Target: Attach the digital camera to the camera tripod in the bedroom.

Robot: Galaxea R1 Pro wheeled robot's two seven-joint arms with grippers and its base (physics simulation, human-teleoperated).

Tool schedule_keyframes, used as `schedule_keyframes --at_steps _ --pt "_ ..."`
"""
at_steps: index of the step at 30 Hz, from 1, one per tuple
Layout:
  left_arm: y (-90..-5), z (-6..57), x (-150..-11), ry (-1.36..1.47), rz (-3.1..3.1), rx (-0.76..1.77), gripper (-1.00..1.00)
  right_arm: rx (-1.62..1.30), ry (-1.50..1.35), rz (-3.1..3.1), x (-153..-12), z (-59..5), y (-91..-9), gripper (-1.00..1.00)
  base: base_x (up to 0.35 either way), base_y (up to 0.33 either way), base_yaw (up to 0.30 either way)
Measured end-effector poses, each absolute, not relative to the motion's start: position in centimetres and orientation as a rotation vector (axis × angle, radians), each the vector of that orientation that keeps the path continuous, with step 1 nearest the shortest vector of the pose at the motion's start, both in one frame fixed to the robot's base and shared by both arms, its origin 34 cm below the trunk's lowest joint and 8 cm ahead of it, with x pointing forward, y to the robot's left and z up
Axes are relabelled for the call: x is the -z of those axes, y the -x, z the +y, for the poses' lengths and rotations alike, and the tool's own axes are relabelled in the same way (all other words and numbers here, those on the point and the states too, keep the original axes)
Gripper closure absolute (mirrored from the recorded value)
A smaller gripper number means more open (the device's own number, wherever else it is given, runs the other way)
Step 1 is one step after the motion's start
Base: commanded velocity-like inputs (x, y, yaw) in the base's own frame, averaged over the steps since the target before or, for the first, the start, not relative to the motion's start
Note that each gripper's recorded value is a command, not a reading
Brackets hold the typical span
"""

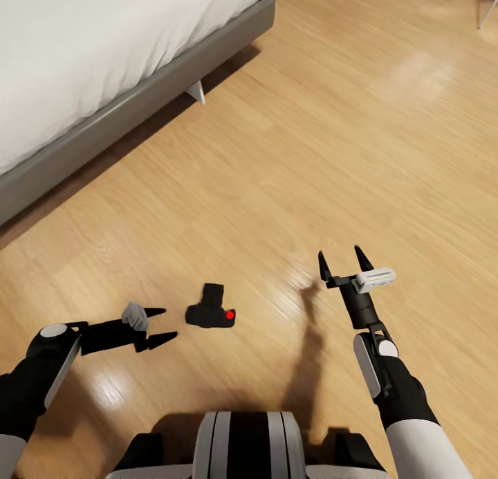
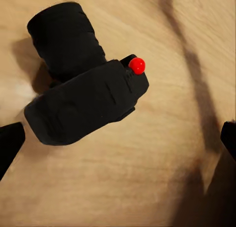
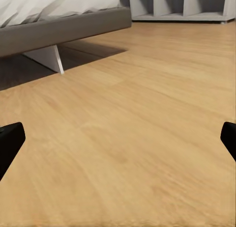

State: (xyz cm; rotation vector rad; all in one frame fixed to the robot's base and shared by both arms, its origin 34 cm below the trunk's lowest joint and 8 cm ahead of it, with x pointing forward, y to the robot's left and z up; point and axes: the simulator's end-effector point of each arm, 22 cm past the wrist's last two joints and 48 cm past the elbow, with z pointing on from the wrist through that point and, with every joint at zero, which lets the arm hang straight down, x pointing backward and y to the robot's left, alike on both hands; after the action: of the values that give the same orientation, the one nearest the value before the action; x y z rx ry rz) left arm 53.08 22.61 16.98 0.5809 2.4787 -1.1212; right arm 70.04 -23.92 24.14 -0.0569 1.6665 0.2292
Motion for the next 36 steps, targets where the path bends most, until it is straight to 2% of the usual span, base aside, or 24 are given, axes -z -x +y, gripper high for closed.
schedule_keyframes --at_steps 12,20,36 --pt "-56.7 20.2 -22.3 -0.732 2.291 1.146 -1.00 -0.230 0.051 1.715 -21.0 -24.0 -68.8 -1.00 0.000 0.000 0.000" --pt "-55.9 19.4 -23.9 -0.701 2.307 1.278 -1.00 -0.232 0.047 1.748 -19.0 -24.0 -67.9 -1.00 0.000 0.000 0.000" --pt "-55.5 19.3 -23.6 -0.686 2.312 1.306 -1.00 -0.232 0.047 1.752 -18.5 -24.0 -67.7 -1.00 0.000 0.000 0.000"
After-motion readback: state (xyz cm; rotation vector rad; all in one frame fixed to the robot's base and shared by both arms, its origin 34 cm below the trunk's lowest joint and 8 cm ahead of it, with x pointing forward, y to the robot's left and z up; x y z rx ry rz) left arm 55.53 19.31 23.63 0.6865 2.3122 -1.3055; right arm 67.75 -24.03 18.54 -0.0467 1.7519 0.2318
